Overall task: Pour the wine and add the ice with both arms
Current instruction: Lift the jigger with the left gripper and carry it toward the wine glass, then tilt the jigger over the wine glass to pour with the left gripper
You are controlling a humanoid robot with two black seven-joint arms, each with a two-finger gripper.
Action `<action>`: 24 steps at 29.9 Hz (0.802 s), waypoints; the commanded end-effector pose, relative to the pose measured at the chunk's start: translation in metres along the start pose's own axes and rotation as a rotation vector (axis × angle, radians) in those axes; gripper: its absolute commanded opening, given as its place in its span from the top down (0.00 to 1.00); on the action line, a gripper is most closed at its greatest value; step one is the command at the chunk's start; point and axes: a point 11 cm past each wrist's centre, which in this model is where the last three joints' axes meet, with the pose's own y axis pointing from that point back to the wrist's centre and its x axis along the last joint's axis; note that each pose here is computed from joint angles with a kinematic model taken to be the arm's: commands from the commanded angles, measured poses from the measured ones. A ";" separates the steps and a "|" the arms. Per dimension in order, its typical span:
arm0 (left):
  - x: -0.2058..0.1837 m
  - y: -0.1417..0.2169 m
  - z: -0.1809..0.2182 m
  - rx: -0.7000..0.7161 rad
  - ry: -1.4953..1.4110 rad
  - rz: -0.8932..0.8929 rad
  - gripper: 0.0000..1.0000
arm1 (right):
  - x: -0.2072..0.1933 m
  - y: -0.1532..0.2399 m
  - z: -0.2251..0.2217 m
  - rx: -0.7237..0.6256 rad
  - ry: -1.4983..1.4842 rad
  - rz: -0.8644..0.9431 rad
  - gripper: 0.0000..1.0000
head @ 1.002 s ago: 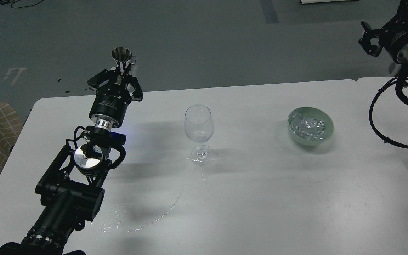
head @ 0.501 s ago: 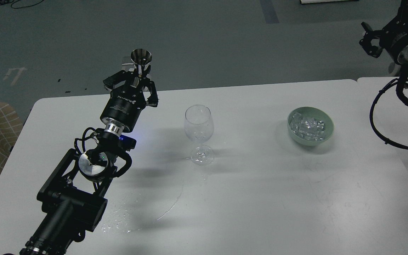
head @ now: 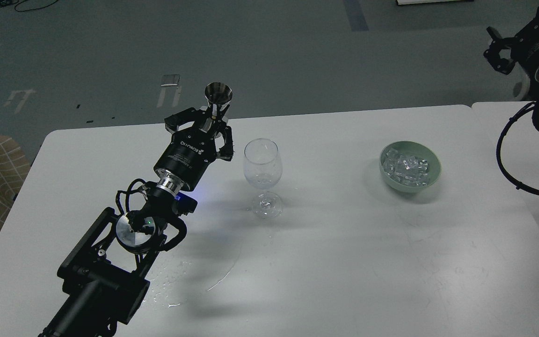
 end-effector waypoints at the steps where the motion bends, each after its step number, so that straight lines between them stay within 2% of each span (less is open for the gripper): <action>1: -0.001 0.000 0.000 0.007 -0.010 0.004 0.98 | -0.003 -0.001 0.000 0.001 0.001 -0.007 0.06; 8: 0.001 0.006 0.017 0.013 -0.098 0.010 0.98 | -0.007 -0.001 -0.002 0.005 0.000 -0.021 0.06; 16: -0.011 0.010 0.013 0.098 -0.236 -0.031 0.98 | -0.007 -0.001 -0.002 0.006 -0.001 -0.020 0.06; 24: -0.016 0.008 0.014 0.100 -0.249 -0.038 0.98 | -0.014 -0.003 -0.006 0.015 0.001 -0.039 0.06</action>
